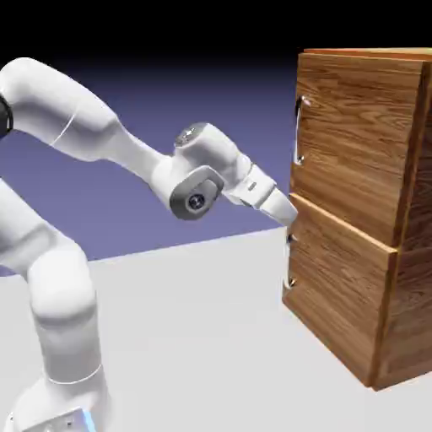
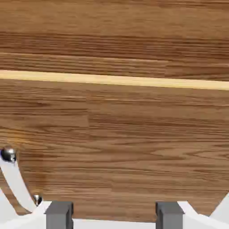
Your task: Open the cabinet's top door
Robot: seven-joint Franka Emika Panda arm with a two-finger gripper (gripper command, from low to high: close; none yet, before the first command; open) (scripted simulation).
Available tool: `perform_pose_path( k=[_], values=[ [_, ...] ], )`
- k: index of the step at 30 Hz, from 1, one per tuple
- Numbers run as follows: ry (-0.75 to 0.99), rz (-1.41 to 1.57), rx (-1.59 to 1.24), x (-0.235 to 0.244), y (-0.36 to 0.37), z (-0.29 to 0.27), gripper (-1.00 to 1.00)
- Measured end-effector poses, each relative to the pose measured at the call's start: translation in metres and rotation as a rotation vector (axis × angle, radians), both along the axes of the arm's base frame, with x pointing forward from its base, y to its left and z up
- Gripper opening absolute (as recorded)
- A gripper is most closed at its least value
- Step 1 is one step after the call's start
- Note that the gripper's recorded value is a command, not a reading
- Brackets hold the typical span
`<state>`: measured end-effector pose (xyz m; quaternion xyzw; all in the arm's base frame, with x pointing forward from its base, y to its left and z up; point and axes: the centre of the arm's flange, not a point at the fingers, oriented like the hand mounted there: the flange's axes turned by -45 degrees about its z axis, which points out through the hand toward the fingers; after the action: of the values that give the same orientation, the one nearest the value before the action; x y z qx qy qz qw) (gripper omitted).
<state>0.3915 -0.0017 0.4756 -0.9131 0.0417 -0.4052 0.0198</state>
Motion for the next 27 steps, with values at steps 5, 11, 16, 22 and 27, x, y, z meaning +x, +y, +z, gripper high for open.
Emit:
perform_pose_path(
  k=[5, 11, 16, 22, 27],
  values=[
    [-0.072, -0.178, 0.195, 0.001, -0.01, 0.03, 0.0],
    [-0.16, -0.367, 0.441, -0.001, -0.016, 0.062, 0.0],
    [-0.229, -0.503, 0.655, -0.005, -0.017, 0.084, 0.0],
    [-0.302, -0.642, 0.921, -0.01, -0.013, 0.105, 0.0],
    [-0.351, -0.737, 1.149, -0.013, -0.005, 0.118, 0.0]
  ],
)
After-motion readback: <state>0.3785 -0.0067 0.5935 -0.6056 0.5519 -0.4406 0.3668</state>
